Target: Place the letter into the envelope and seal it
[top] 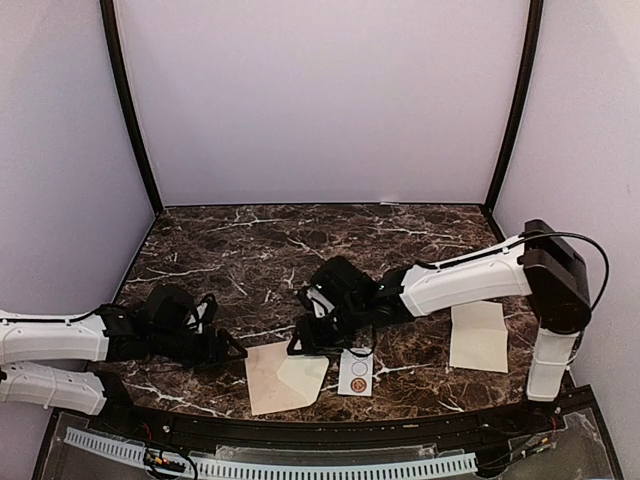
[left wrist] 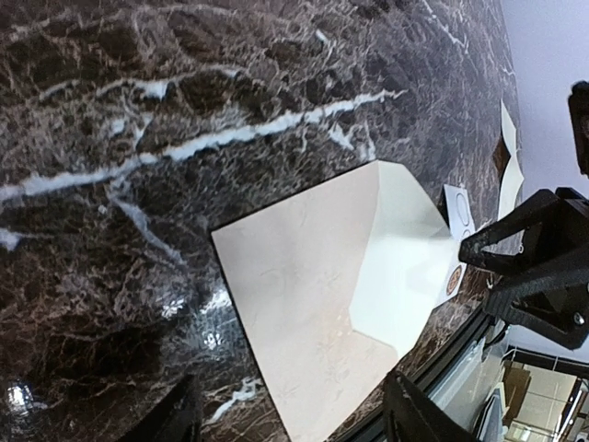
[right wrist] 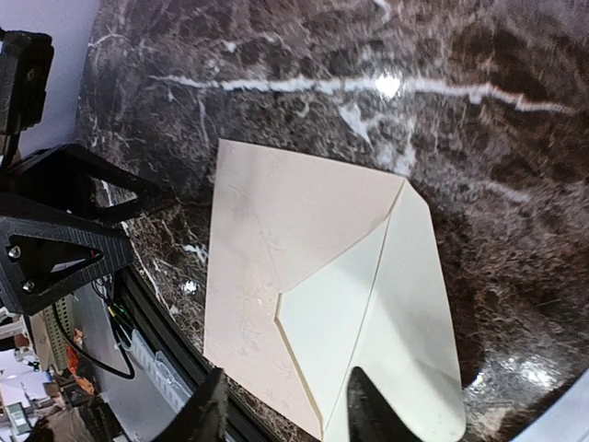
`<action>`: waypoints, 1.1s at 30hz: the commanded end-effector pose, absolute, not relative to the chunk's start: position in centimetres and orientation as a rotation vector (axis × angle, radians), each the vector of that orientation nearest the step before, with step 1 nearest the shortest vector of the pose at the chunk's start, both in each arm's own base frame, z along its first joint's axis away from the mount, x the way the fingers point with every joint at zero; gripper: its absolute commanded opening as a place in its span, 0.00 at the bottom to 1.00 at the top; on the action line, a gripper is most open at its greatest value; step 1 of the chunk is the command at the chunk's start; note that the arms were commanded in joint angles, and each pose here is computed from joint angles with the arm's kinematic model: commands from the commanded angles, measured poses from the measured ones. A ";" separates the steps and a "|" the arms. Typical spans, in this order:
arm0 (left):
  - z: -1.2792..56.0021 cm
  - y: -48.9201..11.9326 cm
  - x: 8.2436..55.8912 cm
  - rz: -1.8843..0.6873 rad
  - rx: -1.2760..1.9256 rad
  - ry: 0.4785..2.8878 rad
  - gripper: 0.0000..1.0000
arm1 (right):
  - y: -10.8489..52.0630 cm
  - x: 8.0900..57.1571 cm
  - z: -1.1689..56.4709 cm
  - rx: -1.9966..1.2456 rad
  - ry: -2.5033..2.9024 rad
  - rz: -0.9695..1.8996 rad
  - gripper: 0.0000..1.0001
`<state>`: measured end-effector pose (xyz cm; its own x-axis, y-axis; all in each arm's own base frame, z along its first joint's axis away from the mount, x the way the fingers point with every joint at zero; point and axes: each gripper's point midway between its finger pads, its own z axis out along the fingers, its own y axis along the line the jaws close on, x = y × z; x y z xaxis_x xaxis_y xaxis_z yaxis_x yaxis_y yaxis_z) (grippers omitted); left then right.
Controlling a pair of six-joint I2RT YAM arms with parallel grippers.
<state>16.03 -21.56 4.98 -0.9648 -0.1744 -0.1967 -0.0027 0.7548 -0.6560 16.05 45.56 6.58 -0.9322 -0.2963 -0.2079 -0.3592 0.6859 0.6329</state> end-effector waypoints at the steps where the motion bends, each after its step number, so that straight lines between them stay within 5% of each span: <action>1: 6.8 -20.5 17.2 -0.905 -0.073 2.671 0.69 | 44.0 17.4 11.2 -0.540 2.655 1.007 0.51; 6: 9.7 -20.9 19.1 -0.893 0.013 2.619 0.88 | 39.1 19.8 13.0 -0.454 2.621 0.779 0.72; 14: 14.7 -18.3 25.0 -0.724 0.165 2.541 0.94 | 24.9 23.6 11.3 -0.107 2.673 0.336 0.98; 23: 17.2 -17.7 30.1 -0.692 0.169 2.421 0.94 | 14.2 23.6 7.2 0.331 2.693 0.305 0.99; 33: 14.4 -17.7 30.2 -0.663 0.205 2.457 0.94 | 13.7 22.9 4.0 0.403 2.707 0.392 0.98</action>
